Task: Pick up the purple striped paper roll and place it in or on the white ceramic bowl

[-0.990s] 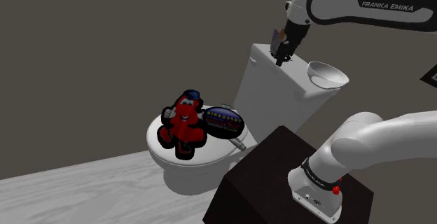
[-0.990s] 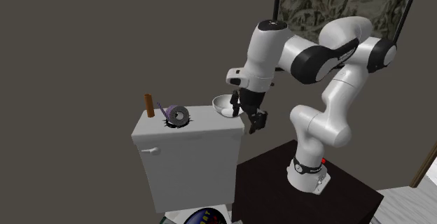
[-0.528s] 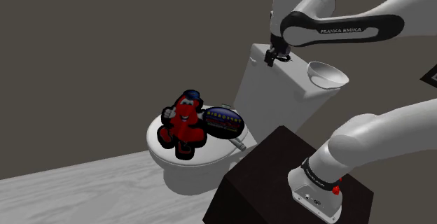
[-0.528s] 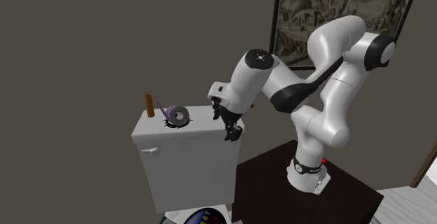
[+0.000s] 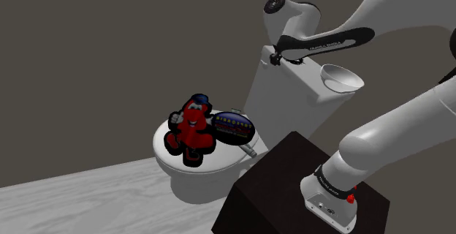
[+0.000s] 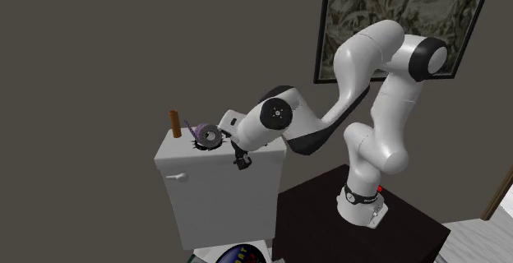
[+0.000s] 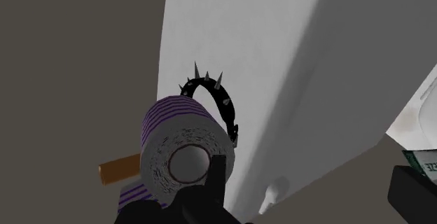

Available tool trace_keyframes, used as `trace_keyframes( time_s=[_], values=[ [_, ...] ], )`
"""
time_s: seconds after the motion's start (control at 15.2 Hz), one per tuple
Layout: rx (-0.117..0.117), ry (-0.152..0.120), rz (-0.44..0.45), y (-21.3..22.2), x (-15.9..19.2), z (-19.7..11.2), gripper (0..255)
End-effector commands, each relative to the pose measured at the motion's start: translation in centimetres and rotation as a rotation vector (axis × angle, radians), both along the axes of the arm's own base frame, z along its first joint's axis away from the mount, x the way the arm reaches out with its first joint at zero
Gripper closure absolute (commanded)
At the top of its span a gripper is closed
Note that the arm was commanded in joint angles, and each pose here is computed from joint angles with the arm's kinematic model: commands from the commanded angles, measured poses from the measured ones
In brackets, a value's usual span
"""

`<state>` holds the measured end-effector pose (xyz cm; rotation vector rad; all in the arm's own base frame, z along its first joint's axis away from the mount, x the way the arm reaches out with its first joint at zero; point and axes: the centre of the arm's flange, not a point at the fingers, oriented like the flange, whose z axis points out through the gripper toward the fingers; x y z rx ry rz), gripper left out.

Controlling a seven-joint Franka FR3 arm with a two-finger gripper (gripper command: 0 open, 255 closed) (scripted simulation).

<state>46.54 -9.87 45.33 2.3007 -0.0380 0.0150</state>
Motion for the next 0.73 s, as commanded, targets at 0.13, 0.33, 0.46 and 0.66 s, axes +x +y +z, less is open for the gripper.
trace_keyframes(
  time_s=[0.13,0.33,0.46,0.66],
  values=[
    [-0.16,-0.015,-0.022,-2.9,3.2,-2.0,0],
    [-0.276,-0.025,-0.04,-5.4,5.5,-3.0,0],
    [-0.354,-0.032,-0.053,-7.1,6.9,-3.6,0],
    [-0.374,-0.034,-0.056,-8.5,7.3,-4.0,0]
  ],
)
